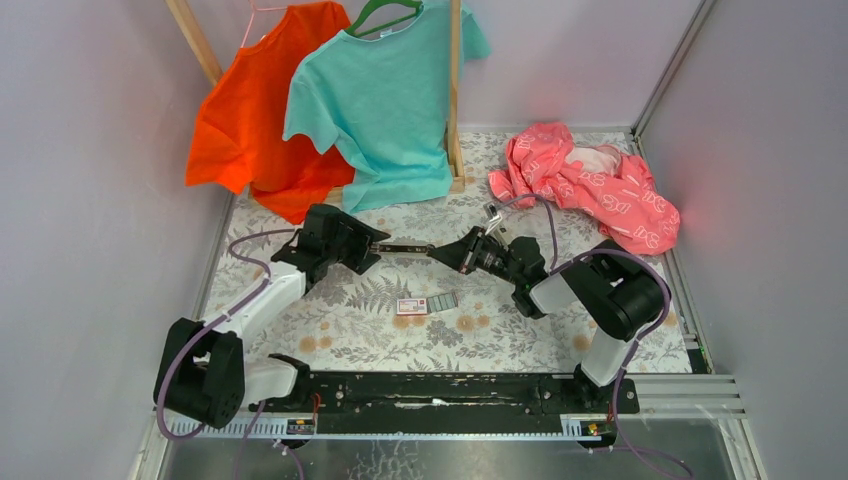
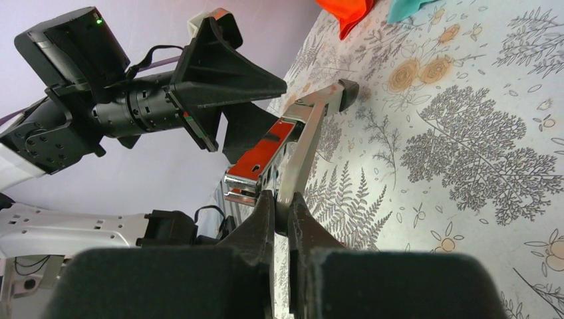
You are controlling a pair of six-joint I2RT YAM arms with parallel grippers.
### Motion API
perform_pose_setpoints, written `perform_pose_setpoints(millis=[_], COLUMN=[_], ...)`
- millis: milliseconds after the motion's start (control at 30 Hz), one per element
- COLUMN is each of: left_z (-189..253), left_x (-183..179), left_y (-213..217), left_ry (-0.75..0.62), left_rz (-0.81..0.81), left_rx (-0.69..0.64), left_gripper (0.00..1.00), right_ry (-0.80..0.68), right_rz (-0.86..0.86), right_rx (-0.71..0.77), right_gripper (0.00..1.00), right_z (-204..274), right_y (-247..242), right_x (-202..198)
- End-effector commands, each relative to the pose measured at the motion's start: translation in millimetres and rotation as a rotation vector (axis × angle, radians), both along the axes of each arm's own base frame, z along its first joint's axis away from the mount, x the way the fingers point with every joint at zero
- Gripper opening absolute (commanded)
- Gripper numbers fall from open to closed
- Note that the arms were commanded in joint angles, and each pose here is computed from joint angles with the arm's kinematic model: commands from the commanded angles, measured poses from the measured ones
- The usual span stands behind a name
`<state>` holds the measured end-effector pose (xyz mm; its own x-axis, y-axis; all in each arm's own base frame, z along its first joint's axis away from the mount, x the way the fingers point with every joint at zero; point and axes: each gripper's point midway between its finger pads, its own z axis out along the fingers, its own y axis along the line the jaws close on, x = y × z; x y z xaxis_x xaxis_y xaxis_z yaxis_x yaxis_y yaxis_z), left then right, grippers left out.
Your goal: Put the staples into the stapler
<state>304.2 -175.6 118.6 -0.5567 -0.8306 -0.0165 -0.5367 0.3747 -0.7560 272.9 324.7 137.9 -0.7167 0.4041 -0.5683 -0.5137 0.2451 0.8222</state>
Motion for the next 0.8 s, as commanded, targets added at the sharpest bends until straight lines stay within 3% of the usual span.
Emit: perform_pose_setpoints(millis=[0, 133, 500, 767], left_z=[10, 2, -8, -7], left_x=[9, 7, 4, 7], left_y=[-1, -6, -12, -8], left_ry=[-0.003, 0.038, 0.087, 0.077], left_rz=[0.023, 0.010, -0.011, 0.011], left_rx=[-0.003, -0.017, -0.043, -0.045], left_gripper=[0.61, 0.55, 0.52, 0.13], right_ry=[-0.198, -0.213, -0.252, -0.275], right_rz=[-0.016, -0.016, 0.004, 0.026], right_rx=[0.104, 0.098, 0.091, 0.067], right_gripper=[0.00, 0.00, 0.00, 0.00], right_z=[49, 49, 50, 44], right_y=[2, 2, 10, 11], right_x=[0, -2, -7, -14])
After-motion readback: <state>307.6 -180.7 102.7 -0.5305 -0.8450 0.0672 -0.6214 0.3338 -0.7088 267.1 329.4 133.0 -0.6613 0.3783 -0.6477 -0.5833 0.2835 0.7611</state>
